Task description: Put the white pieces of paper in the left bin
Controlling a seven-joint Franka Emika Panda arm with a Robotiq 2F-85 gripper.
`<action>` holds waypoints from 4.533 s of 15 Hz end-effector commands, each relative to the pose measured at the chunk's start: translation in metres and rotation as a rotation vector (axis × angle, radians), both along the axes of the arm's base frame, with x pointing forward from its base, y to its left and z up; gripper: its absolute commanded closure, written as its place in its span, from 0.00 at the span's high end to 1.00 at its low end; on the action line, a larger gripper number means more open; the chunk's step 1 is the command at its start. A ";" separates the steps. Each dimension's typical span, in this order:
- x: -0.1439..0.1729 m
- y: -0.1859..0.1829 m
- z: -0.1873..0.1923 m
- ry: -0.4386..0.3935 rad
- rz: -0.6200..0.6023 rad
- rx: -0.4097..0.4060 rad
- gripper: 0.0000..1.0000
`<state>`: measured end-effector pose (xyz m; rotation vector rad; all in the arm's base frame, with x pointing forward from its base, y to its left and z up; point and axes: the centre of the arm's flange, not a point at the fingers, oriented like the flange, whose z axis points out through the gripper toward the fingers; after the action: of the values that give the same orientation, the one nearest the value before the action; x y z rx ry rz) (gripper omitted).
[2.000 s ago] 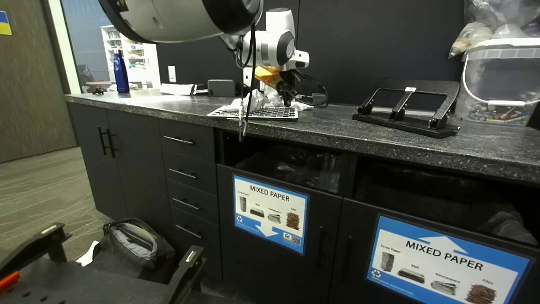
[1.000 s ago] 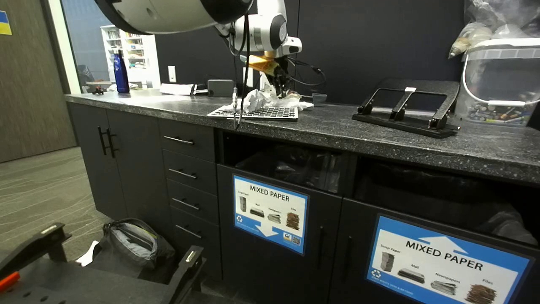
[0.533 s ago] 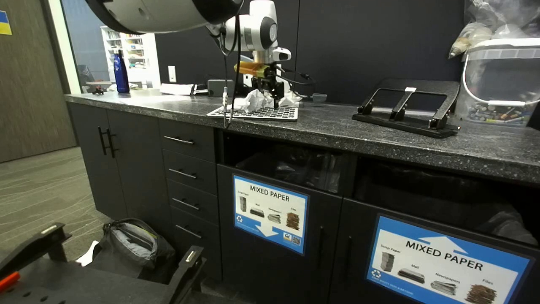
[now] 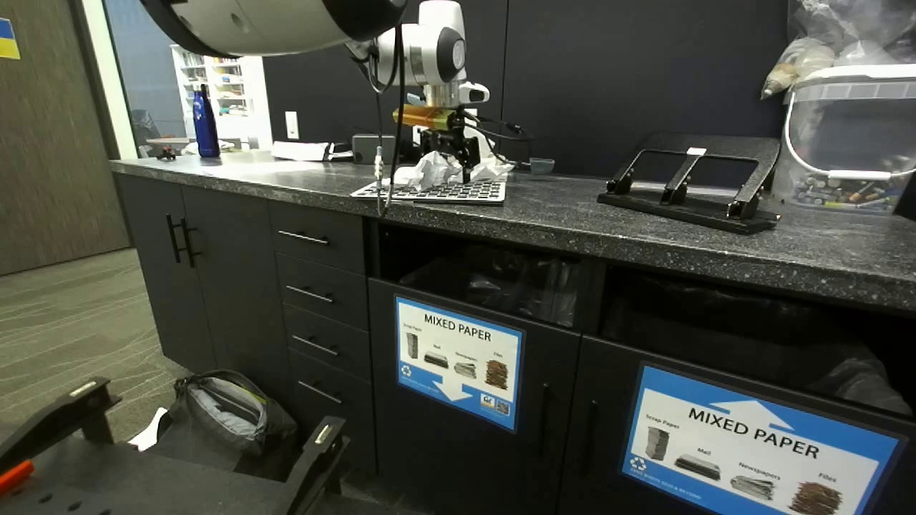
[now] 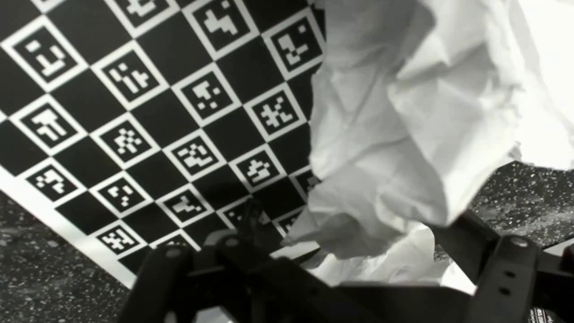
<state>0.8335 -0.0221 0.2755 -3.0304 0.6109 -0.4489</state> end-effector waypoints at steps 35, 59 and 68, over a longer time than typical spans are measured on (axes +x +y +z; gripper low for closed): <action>0.077 -0.091 -0.030 -0.106 -0.150 -0.168 0.17; -0.141 -0.141 0.178 0.414 -0.026 -0.314 0.08; -0.194 -0.133 0.128 0.780 0.285 -0.035 0.08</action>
<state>0.7082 -0.1626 0.4310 -3.2596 0.3231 0.6602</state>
